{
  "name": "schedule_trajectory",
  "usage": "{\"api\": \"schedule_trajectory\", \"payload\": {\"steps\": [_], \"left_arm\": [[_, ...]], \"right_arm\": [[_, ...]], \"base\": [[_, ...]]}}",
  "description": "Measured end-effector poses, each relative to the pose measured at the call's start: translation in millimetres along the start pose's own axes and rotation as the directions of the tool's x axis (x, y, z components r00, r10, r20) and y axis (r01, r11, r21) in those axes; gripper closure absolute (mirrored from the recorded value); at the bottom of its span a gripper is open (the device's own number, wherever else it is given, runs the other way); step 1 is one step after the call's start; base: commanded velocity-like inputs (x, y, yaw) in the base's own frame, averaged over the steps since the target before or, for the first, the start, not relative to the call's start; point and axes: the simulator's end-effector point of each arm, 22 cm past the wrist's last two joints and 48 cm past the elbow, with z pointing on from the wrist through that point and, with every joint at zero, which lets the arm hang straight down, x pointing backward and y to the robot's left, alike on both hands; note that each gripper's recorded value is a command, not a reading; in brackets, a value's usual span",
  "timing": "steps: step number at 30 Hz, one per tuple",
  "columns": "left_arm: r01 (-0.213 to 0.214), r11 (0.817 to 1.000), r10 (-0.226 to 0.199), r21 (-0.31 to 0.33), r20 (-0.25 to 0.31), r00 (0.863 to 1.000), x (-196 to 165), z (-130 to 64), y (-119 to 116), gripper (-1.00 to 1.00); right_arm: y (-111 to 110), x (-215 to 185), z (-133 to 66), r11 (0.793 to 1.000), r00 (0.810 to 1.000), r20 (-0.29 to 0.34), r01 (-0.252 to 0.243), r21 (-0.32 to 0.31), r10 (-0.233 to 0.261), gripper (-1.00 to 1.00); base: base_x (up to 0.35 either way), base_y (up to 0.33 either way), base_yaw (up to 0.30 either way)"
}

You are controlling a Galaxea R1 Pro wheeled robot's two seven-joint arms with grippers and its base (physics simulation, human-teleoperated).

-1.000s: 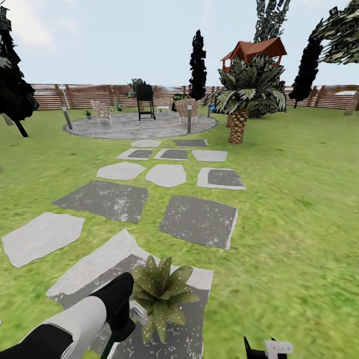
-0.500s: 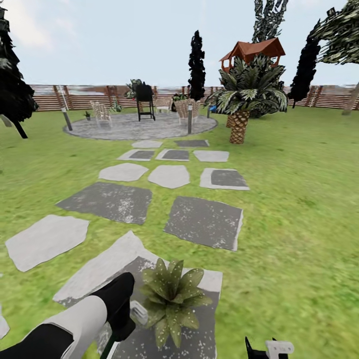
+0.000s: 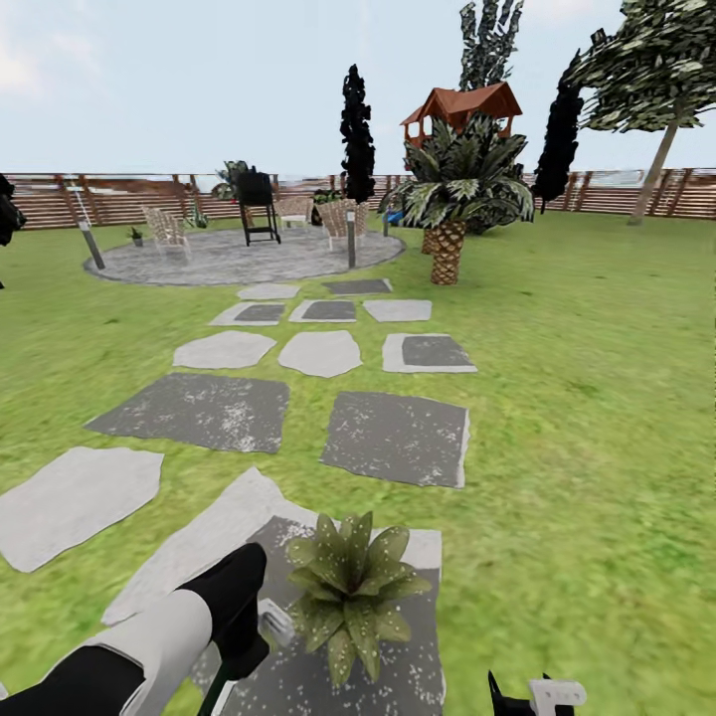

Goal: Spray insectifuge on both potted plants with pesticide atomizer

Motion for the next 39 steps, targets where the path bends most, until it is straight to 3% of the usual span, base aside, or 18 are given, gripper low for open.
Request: {"api": "schedule_trajectory", "payload": {"steps": [4, 10, 20, 24, 35, 39], "left_arm": [[0.001, 1.0, -0.001, -0.005, 0.012, 1.0, -5.4, -6.7, 3.4, 1.0], [0.008, 0.999, -0.003, -0.053, 0.097, 0.995, -43.4, -60.0, 28.5, 1.0], [0.005, 0.998, 0.003, -0.064, 0.114, 0.993, -50.9, -70.5, 32.2, 1.0], [0.01, 0.996, 0.005, -0.089, 0.167, 0.986, -73.6, -106.4, 41.9, 1.0], [0.009, 0.997, 0.003, -0.077, 0.154, 0.988, -68.2, -98.6, 40.3, 1.0], [0.002, 1.0, 0.001, -0.016, 0.147, 0.989, -64.9, -96.5, 29.8, 1.0]], "right_arm": [[0.0, 0.0, 0.0, 1.0, 1.0, 0.0, 0.0, 0.0, 0.0, -1.0], [0.0, -0.1, 0.0, 1.0, 1.0, 0.0, 0.0, 0.0, 0.0, -1.0], [0.0, 0.0, 0.0, 1.0, 1.0, 0.0, 0.0, 0.0, 0.0, -1.0], [0.0, 0.0, 0.0, 1.0, 1.0, 0.0, 0.0, 0.0, 0.0, -1.0], [0.2, 0.0, 0.0, 1.0, 1.0, 0.0, 0.0, -0.001, 0.0, -1.0], [0.2, 0.0, 0.0, 1.0, 1.0, 0.0, 0.0, -0.001, 0.0, -1.0]], "base": [[0.0, 0.006, -0.002], [0.0, 0.0, 0.0], [0.0, 0.0, 0.0], [0.0, 0.0, 0.0], [0.0, 0.0, 0.0], [0.0, 0.0, 0.0]]}}
